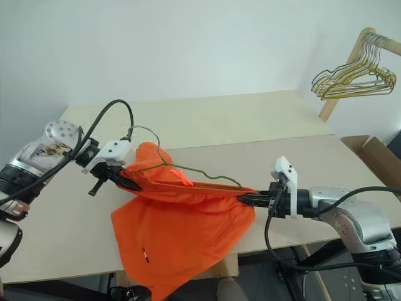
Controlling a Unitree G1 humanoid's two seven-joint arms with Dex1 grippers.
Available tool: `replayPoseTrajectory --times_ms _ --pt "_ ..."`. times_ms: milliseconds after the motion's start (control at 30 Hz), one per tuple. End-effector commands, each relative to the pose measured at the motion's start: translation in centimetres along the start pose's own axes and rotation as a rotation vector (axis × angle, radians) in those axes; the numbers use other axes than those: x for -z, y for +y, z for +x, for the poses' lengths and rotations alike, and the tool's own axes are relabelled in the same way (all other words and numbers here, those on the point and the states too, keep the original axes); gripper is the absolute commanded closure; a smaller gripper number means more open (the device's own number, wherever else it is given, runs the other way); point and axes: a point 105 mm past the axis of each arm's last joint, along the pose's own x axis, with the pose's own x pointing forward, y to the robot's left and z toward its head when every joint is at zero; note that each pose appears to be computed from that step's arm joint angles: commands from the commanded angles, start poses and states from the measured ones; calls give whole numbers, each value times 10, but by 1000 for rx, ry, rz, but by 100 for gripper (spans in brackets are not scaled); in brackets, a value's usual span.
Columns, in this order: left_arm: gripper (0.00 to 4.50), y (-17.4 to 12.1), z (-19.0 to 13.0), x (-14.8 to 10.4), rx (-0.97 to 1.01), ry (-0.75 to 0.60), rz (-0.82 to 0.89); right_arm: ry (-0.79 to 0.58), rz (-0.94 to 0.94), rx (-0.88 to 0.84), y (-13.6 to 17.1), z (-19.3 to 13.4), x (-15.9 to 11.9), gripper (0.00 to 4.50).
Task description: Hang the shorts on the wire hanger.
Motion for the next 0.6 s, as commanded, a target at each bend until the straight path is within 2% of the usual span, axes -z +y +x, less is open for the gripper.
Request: replayPoseTrajectory --times_ms 33,233,433,600 --pt "450 -8 -31 33 -74 135 -128 -3 7 174 -27 -28 0 448" --pt "450 2 -39 45 -132 176 -186 -15 7 170 -26 -31 -1 448" --pt "450 5 -32 43 -129 192 -165 -68 9 151 -22 -33 -9 448" --pt "450 10 -34 49 -151 248 -153 -33 -2 118 -18 -34 -6 448"
